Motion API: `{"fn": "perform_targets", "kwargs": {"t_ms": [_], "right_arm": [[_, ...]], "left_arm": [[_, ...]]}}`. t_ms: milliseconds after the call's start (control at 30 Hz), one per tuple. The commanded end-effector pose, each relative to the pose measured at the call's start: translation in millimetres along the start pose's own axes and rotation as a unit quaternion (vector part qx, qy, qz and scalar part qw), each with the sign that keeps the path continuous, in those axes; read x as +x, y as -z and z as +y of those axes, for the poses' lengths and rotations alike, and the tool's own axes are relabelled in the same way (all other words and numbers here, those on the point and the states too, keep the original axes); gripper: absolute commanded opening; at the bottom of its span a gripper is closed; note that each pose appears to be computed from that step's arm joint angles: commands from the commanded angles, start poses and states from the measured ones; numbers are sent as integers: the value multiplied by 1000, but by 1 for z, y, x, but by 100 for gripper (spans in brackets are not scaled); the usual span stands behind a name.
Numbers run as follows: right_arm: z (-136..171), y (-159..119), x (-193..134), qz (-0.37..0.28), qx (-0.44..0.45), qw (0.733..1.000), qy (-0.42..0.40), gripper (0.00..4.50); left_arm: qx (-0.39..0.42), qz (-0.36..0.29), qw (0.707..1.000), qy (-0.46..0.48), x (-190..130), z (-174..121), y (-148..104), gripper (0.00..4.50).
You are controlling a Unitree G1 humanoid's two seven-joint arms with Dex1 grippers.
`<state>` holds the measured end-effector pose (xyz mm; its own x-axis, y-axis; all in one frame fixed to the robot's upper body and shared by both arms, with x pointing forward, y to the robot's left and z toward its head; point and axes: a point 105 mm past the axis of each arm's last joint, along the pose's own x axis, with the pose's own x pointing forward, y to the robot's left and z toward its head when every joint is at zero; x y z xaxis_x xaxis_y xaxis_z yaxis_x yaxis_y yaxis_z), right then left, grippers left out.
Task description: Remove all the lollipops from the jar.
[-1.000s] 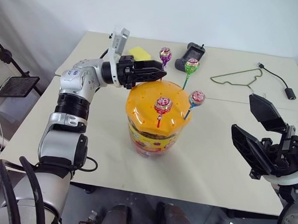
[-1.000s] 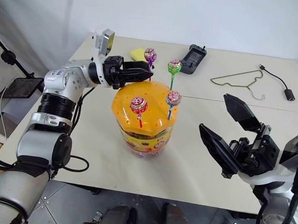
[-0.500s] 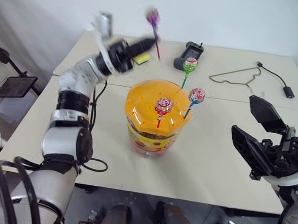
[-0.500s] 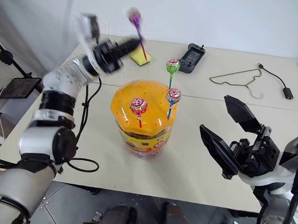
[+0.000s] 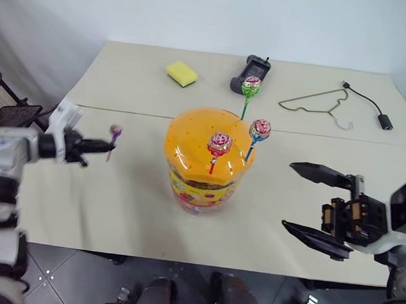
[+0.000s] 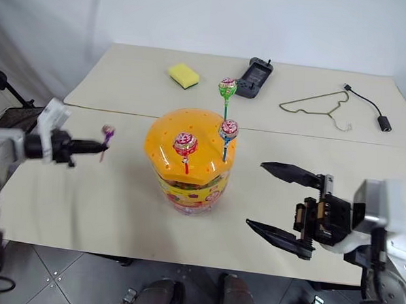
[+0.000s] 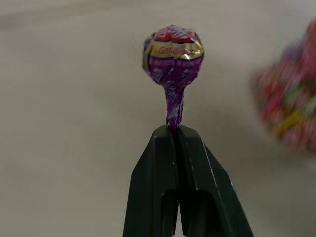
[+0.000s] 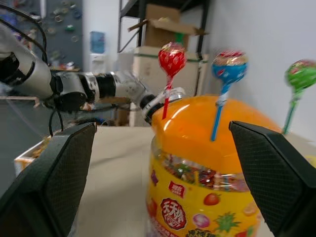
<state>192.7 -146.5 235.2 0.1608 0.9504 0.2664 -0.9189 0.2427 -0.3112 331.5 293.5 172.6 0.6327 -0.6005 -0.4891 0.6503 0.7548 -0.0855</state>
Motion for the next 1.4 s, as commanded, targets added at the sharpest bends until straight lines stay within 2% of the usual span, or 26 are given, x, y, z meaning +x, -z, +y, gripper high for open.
{"fn": "perform_targets", "kwargs": {"t_ms": [33, 167, 267, 400, 467, 533, 633, 667, 700, 767, 833, 933, 1033, 1233, 1333, 1400], "right_arm": [[-2, 14, -8, 58, 16, 998, -16, 450], [-8, 21, -15, 75, 26, 997, -7, 450], [-10, 24, -17, 90, 29, 996, -7, 450], [-15, 24, -22, 96, 24, 995, 8, 450], [-16, 22, -24, 100, 13, 995, 10, 450], [-20, 13, -23, 95, -9, 995, 26, 450], [-29, -4, -15, 48, -19, 997, 64, 450], [-32, -6, -14, 36, -13, 996, 77, 450], [-34, -6, -13, 32, -7, 996, 87, 450], [-36, -6, -8, 27, -4, 996, 89, 450], [-36, -7, -1, 23, 0, 996, 83, 450], [-35, -5, 17, 35, 22, 997, 66, 450], [-31, -2, 32, 39, 21, 998, 45, 450], [-37, 1, 58, 34, 22, 998, 37, 450], [-41, 1, 61, 32, 24, 998, 40, 390], [-43, 2, 65, 32, 23, 999, 36, 320]], "left_arm": [[0, 3, 1000, -13, -11, -15, 13, 1], [-12, 15, 1000, 5, -9, -36, 41, 1], [-5, 19, 1000, 15, -9, -44, 49, 71], [-6, -8, 1000, -7, -12, -36, 46, 194], [10, -4, 1000, 23, -11, -42, 49, 250], [22, -31, 998, 41, -14, -42, 42, 315], [95, -154, 979, 93, -32, -45, 4, 401], [94, -194, 970, 110, -37, -48, -9, 433], [79, -231, 958, 150, -44, -56, -21, 446], [55, -276, 936, 212, -53, -70, -38, 446], [51, -305, 918, 249, -56, -83, -52, 446], [60, -369, 876, 306, -58, -113, -74, 446], [43, -364, 863, 347, -55, -132, -71, 446], [40, -387, 852, 350, -48, -136, -71, 446], [38, -380, 854, 353, -45, -138, -69, 450], [42, -382, 853, 354, -44, -139, -69, 450]]}}
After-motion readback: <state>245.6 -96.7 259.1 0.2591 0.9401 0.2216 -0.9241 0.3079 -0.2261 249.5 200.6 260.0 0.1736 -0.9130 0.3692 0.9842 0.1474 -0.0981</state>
